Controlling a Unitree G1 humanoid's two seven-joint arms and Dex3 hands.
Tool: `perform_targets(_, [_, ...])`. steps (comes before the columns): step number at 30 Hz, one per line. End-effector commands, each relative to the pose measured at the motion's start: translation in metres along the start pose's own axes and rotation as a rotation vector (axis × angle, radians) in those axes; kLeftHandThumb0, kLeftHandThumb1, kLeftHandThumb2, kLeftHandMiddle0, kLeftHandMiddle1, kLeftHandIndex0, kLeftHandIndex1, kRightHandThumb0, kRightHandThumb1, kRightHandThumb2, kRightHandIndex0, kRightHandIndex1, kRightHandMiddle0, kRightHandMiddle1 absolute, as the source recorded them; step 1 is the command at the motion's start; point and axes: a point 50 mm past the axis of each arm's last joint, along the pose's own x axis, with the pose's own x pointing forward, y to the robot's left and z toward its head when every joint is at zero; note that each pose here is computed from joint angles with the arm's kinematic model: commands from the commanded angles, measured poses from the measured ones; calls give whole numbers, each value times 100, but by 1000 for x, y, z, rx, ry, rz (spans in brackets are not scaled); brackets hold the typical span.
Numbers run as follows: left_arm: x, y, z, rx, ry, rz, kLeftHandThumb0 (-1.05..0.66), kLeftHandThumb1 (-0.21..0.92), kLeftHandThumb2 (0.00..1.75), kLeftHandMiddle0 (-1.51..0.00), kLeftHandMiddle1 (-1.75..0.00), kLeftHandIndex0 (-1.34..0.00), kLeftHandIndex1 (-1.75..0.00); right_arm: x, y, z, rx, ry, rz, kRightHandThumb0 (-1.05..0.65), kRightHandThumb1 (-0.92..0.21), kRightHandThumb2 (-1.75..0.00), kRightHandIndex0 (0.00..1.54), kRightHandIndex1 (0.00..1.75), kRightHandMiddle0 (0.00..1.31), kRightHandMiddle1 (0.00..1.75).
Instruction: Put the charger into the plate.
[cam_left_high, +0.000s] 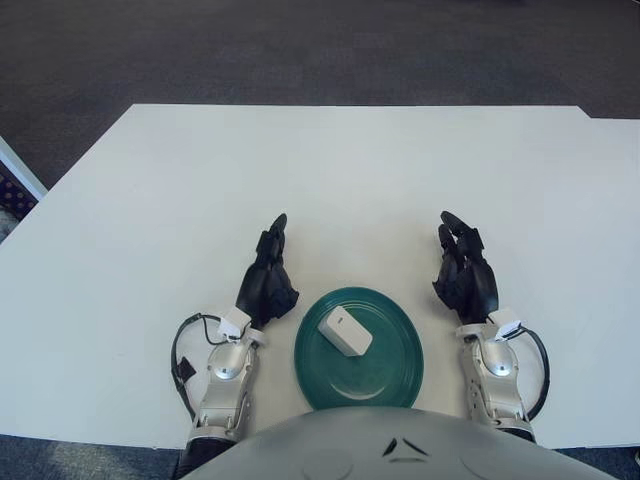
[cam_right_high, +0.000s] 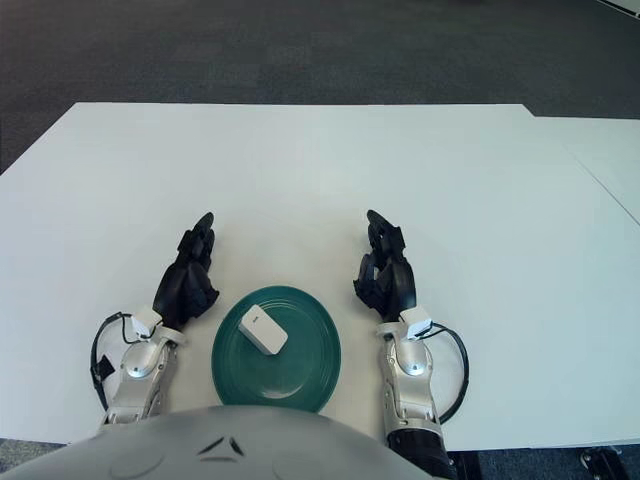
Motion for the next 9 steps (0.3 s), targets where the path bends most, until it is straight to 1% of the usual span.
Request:
perform_targets(1, [-6,4,-11,-7,57,5,-105,92,117,0,0,0,-17,-46,2,-36,60,212,-78,-89,-92,-87,22,0,0,56])
perform_targets(9, [-9,3,-10,-11,65,32,-105,92,118,0,0,0,-16,-46,0,-37,74,223,-81,-88,-92,-87,24,1,0,57])
